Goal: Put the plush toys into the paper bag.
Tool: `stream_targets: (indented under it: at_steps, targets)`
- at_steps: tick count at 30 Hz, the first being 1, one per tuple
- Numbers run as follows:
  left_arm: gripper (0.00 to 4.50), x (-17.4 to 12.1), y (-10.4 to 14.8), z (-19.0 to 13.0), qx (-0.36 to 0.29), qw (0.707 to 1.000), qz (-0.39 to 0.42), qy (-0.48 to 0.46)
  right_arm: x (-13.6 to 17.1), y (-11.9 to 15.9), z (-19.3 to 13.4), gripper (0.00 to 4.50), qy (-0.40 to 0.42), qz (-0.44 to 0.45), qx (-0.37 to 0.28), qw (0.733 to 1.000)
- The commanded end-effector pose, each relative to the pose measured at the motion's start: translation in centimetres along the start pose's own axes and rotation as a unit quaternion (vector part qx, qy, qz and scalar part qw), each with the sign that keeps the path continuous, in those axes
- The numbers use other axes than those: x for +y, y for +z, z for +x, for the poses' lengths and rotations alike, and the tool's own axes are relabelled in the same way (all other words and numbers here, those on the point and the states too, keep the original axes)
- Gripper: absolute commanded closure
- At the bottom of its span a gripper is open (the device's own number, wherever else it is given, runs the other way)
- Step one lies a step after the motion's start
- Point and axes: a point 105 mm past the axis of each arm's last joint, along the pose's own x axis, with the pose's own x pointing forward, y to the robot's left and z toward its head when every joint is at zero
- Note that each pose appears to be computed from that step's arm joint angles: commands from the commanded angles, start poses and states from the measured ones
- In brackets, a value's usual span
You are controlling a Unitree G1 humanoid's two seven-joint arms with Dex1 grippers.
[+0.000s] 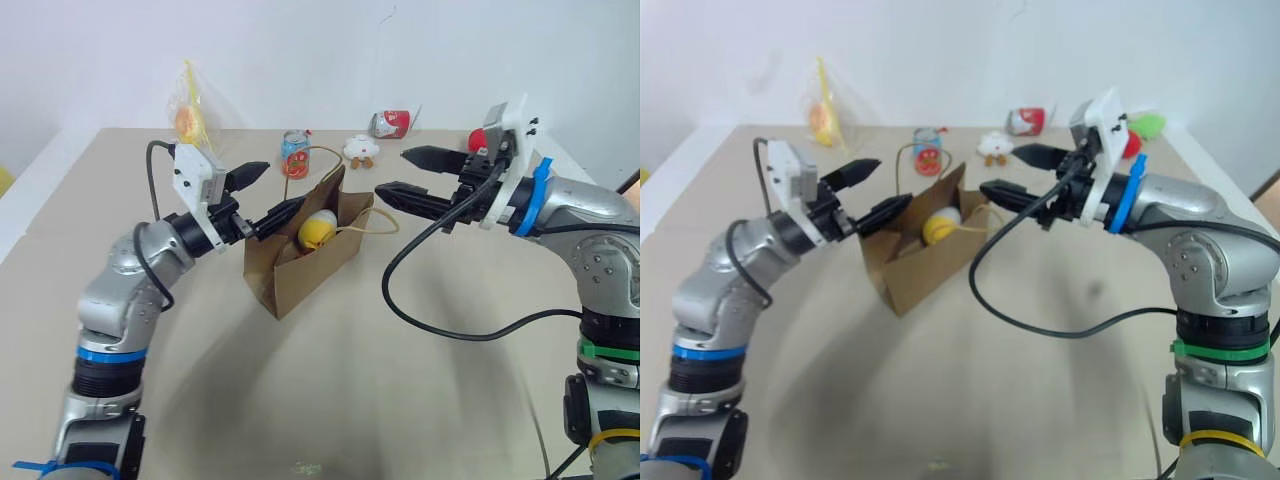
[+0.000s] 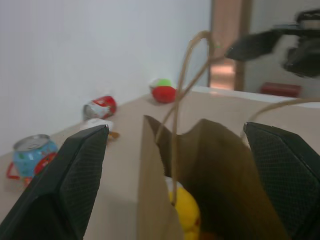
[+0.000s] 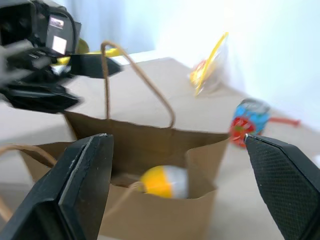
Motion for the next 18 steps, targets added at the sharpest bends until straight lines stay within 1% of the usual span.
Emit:
stream_targets:
  at_steps: [1, 2, 4, 5, 6, 7, 9, 10, 11, 12, 15, 18]
  targets:
    - [0.00, -1.1, 1.2, -1.4, 0.001, 1.000, -0.006, -0.027, 0.1, 1.1, -2.1, 0.39, 0.017, -0.044, 0.014, 0.999]
    - [0.00, -1.3, 1.2, -1.8, 0.006, 0.999, -0.013, -0.031, 0.2, 0.9, -2.9, 0.49, 0.025, -0.036, 0.034, 0.998]
    - [0.00, -1.7, 1.2, -2.2, 0.012, 0.999, -0.023, -0.038, 0.5, 0.3, -4.0, 1.01, 0.042, -0.025, 0.067, 0.997]
    - [0.00, -1.9, 1.3, -2.4, 0.014, 0.999, -0.026, -0.042, 1.1, -0.1, -4.5, 1.46, 0.061, -0.020, 0.086, 0.994]
    - [0.00, -2.0, 1.3, -2.6, 0.016, 0.999, -0.028, -0.043, 1.7, -0.3, -4.8, 2.05, 0.080, -0.015, 0.098, 0.992]
    - [0.00, -2.1, 1.2, -2.9, 0.021, 0.998, -0.028, -0.043, 2.5, -0.5, -4.9, 2.33, 0.099, -0.006, 0.107, 0.989]
    - [0.00, -2.0, 1.0, -3.5, 0.027, 0.999, -0.019, -0.033, 4.0, -0.7, -4.5, 3.27, 0.129, 0.005, 0.110, 0.986]
    - [0.00, -2.0, 0.8, -3.9, 0.029, 0.999, -0.015, -0.029, 4.8, -1.0, -3.9, 3.87, 0.143, 0.012, 0.108, 0.984]
    - [0.00, -2.0, 0.6, -4.2, 0.033, 0.999, 0.001, -0.026, 5.6, -1.5, -3.3, 4.08, 0.157, 0.015, 0.111, 0.981]
    - [0.00, -2.1, 0.4, -4.3, 0.036, 0.999, 0.014, -0.022, 6.3, -2.0, -2.9, 4.42, 0.169, 0.019, 0.114, 0.979]
    - [0.00, -1.8, 0.1, -4.8, 0.029, 0.999, 0.027, 0.001, 8.2, -3.2, -1.6, 4.42, 0.198, 0.021, 0.118, 0.973]
    - [0.00, -1.7, -0.2, -5.2, 0.026, 0.999, 0.037, 0.019, 9.5, -4.4, 0.7, 4.42, 0.204, 0.017, 0.106, 0.973]
